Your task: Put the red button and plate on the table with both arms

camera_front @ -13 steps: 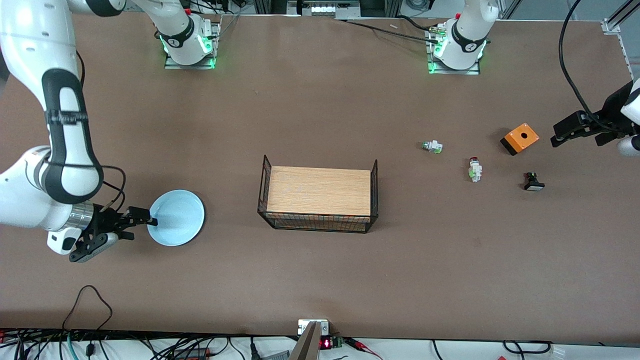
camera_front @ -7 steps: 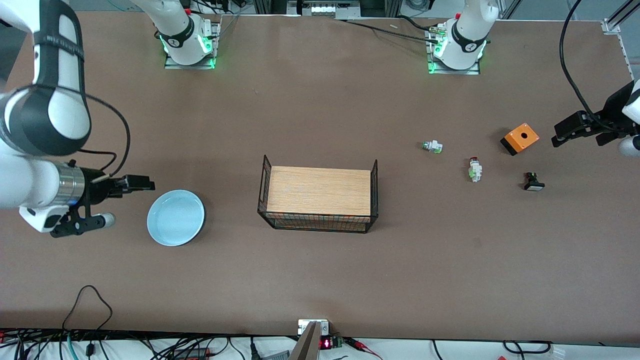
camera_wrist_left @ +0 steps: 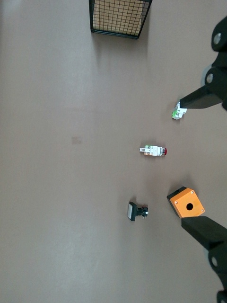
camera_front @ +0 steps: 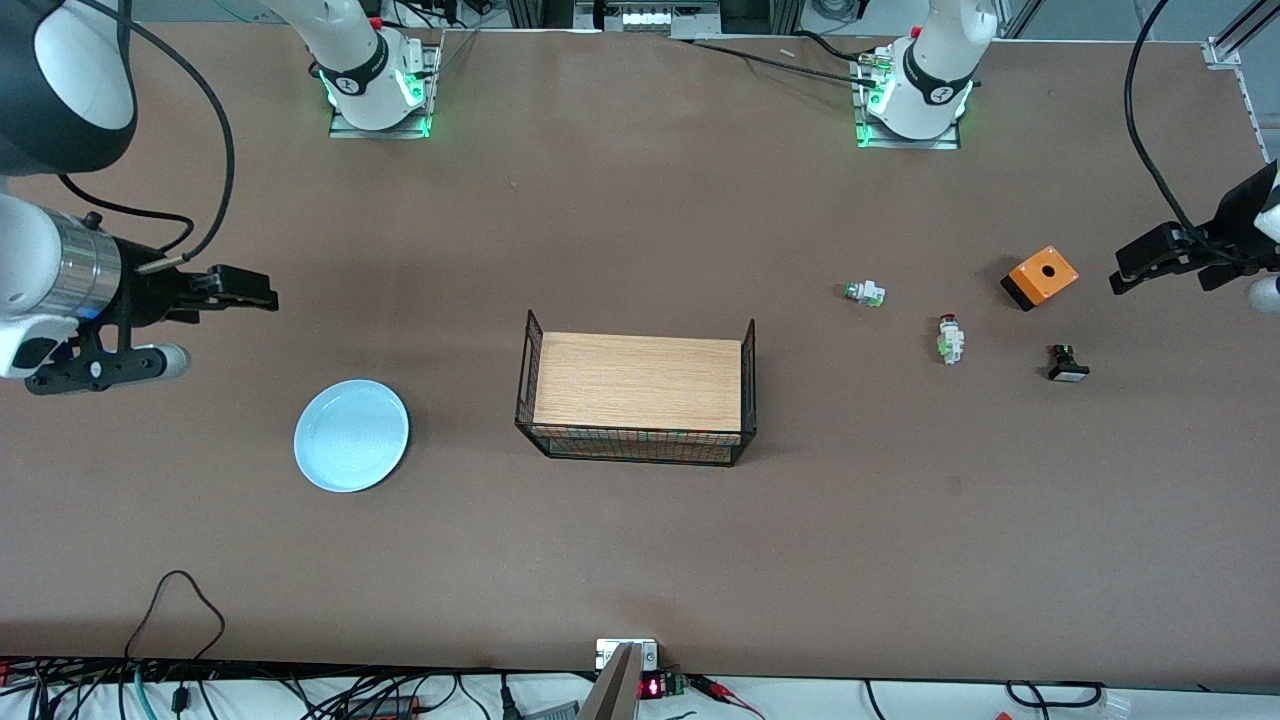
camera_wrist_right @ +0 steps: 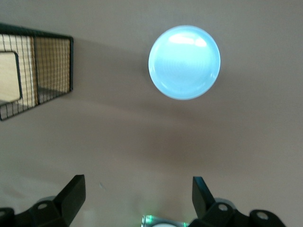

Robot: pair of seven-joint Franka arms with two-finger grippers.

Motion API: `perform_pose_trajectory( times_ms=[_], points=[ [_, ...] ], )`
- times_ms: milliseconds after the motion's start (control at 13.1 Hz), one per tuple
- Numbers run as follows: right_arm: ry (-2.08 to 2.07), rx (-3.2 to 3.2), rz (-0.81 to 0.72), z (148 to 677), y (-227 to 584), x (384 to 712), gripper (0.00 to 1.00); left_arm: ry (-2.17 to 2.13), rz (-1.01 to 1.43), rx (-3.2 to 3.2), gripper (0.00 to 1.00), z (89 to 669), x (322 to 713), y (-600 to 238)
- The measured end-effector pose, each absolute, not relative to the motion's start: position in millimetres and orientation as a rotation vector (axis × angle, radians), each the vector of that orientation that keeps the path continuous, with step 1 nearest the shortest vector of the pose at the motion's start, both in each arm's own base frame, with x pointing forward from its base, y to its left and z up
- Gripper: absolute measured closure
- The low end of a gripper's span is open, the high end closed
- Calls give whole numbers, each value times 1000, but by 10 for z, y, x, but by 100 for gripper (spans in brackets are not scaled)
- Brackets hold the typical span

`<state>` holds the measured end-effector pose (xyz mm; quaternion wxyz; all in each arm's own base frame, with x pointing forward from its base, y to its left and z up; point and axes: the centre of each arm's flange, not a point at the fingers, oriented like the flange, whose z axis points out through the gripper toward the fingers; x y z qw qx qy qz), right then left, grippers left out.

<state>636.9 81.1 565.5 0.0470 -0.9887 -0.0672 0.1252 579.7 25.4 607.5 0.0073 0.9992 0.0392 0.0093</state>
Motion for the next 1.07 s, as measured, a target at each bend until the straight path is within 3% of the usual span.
perform_pose_trajectory(
  times_ms=[383,766,1073],
  points=[
    [-222,-3015,509,5486,865,6223,0,144,43,3124,0,6066,5815,335],
    [-110,-3034,325,5791,343,5787,0,134,61,3123,0,6076,5829,297],
    [-78,-3068,270,5974,96,5427,0,133,58,3123,0,6075,5827,295]
  ],
)
